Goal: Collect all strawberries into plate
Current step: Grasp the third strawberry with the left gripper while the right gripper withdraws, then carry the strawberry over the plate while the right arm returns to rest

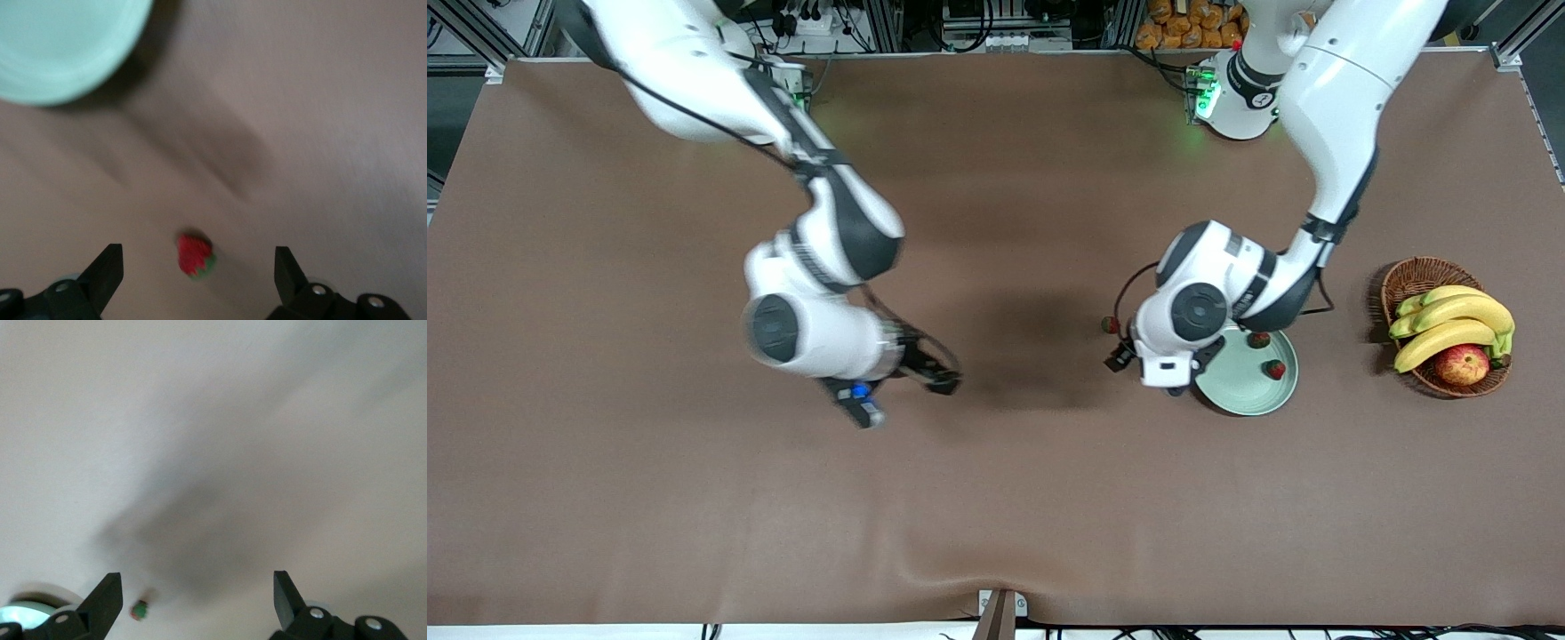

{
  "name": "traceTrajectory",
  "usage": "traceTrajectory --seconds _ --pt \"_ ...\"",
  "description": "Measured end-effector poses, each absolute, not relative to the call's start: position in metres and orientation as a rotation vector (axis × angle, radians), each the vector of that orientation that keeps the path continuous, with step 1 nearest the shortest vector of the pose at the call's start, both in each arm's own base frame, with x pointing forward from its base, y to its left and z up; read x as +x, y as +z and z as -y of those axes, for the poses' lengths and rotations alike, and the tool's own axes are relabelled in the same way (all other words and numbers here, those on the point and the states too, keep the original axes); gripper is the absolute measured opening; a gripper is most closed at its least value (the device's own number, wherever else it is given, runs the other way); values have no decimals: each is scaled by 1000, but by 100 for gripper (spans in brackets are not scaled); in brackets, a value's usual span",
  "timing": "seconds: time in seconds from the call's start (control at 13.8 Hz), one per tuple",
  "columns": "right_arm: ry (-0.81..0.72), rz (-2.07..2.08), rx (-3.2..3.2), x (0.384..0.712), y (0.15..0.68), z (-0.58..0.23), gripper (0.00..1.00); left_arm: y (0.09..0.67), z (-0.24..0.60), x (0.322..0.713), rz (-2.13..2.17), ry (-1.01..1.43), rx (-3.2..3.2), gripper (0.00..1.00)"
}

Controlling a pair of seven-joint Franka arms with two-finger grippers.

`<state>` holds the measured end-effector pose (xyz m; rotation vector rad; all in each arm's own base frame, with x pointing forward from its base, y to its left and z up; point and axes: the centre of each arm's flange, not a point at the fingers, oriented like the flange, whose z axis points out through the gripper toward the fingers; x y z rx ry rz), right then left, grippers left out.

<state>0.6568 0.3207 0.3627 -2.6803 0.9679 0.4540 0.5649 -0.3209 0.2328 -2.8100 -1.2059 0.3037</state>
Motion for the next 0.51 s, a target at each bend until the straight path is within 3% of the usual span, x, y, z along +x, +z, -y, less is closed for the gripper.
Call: traceTrajectory --seconds 0.51 --pt "415 -735 -2799 676 434 -169 100 204 330 544 1401 316 -2676 100"
